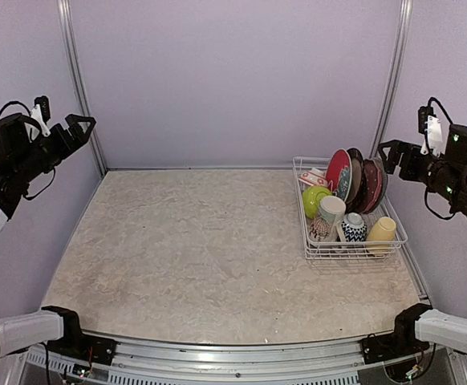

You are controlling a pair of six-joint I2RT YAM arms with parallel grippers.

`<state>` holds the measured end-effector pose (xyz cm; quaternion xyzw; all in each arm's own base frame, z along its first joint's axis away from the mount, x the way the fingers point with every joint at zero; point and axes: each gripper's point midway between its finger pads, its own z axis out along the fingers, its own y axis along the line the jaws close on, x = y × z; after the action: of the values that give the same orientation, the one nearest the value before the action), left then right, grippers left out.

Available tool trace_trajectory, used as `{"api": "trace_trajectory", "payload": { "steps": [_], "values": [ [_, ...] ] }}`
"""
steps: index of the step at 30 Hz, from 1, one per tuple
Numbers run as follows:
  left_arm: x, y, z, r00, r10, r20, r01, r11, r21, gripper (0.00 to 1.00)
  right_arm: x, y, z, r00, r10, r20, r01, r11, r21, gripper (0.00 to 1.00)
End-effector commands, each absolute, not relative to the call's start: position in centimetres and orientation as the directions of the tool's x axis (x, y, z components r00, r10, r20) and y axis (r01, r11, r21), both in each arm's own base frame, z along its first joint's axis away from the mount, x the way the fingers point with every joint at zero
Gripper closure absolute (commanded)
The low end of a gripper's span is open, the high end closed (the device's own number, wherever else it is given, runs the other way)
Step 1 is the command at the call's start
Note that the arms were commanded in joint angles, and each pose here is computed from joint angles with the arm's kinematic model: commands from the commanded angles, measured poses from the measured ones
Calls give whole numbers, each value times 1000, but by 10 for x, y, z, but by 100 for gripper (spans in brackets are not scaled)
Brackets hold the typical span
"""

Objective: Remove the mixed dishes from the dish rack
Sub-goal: Grab the plate from the dish rack.

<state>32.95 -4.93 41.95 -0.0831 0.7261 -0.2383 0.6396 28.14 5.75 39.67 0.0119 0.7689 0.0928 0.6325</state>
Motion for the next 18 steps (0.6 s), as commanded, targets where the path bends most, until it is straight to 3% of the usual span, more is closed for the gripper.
{"api": "trace_trajectory", "payload": {
  "steps": [1, 13, 18],
  "values": [
    [339, -42, 429, -163, -461, -872, 197, 851, -487, 1, 287, 49, 377, -288, 133, -948, 3, 990, 138, 0],
    [372, -3, 407, -242, -632, -736, 96, 739, -667, 1, 309, 51, 320, -373, 131, -919, 86, 991, 106, 0],
    [384, -34, 397, -313, -574, -757, 121, 766, -631, 1, 343, 61, 304, -403, 176, -898, 135, 982, 132, 0]
  ]
}}
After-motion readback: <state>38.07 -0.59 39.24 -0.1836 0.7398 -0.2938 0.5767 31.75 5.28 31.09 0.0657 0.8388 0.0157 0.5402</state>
